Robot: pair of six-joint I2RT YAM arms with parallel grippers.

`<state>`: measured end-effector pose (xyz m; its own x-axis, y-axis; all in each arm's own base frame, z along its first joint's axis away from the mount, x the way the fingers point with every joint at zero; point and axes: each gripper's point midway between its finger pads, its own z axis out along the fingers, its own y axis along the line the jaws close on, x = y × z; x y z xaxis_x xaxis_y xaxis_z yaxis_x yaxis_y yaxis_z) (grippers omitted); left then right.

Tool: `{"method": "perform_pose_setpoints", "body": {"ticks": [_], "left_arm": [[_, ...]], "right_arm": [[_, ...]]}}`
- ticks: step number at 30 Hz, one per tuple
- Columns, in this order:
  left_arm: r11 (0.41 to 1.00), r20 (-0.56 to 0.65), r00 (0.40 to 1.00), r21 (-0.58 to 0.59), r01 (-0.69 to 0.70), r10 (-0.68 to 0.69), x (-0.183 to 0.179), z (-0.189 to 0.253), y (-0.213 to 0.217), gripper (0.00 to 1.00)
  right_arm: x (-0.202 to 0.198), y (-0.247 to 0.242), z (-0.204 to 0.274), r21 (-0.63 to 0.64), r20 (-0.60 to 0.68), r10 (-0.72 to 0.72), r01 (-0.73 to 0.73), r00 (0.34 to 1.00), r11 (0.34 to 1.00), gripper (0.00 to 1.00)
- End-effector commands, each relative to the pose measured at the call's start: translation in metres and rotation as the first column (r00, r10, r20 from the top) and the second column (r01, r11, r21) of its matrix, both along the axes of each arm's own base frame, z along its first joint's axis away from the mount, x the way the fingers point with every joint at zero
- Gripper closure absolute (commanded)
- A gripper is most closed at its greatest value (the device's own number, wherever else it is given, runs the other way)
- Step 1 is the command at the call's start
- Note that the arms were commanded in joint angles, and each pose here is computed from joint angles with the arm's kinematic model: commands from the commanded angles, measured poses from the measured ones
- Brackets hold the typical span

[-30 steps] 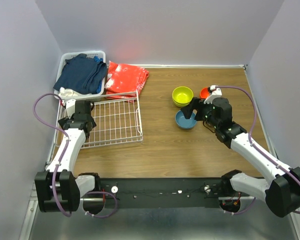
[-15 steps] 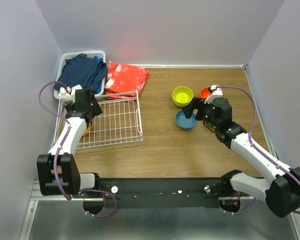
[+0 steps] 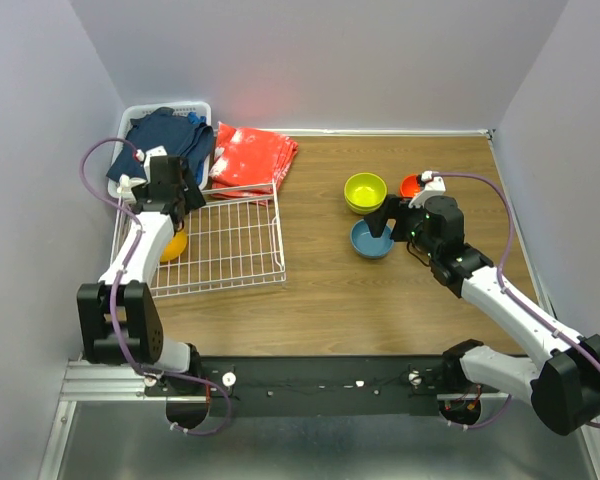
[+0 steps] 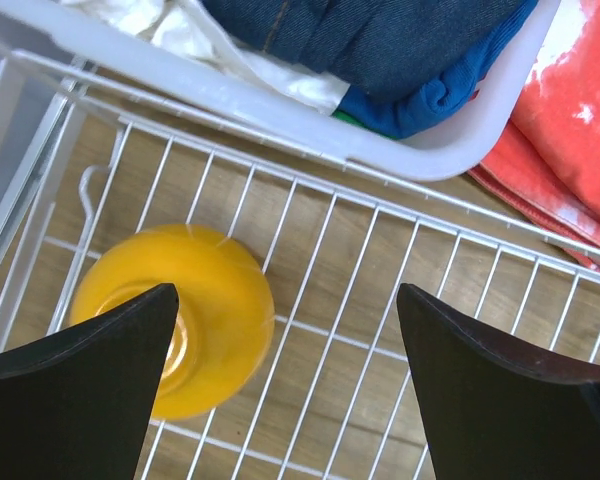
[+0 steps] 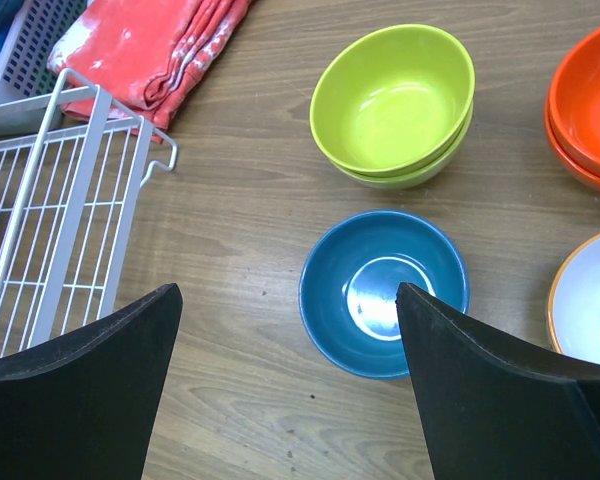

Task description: Unload the bowls from the dish rack

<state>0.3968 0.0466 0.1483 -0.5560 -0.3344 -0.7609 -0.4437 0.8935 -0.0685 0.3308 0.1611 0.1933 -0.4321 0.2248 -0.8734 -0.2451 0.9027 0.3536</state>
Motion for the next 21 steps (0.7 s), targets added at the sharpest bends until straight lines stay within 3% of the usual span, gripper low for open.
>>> {"method": "perform_pose_setpoints", "body": {"ticks": [1, 6, 10, 21], "left_arm": [[0.996, 0.053, 0.994, -0.018, -0.09, 0.091, -0.03, 0.018, 0.007, 0.01], [0.99, 0.035, 0.994, -0.107, -0.095, 0.099, -0.056, -0.001, -0.009, 0.01], [0.983, 0.034, 0.997, -0.172, -0.059, 0.066, -0.053, -0.005, -0.022, 0.01], [0.992, -0.026, 0.993, -0.048, -0.117, 0.116, -0.025, -0.014, 0.007, 0.01]], "right_arm": [[-0.001, -0.003, 0.0, -0.017, 0.015, -0.01, 0.01, 1.0, 1.0, 0.04], [-0.001, -0.002, -0.001, -0.016, 0.015, -0.007, 0.007, 1.0, 1.0, 0.04], [-0.002, -0.002, -0.001, -0.014, 0.014, -0.006, 0.006, 1.0, 1.0, 0.04], [-0.005, -0.006, 0.0, -0.012, 0.025, -0.018, 0.018, 1.0, 1.0, 0.04]]}}
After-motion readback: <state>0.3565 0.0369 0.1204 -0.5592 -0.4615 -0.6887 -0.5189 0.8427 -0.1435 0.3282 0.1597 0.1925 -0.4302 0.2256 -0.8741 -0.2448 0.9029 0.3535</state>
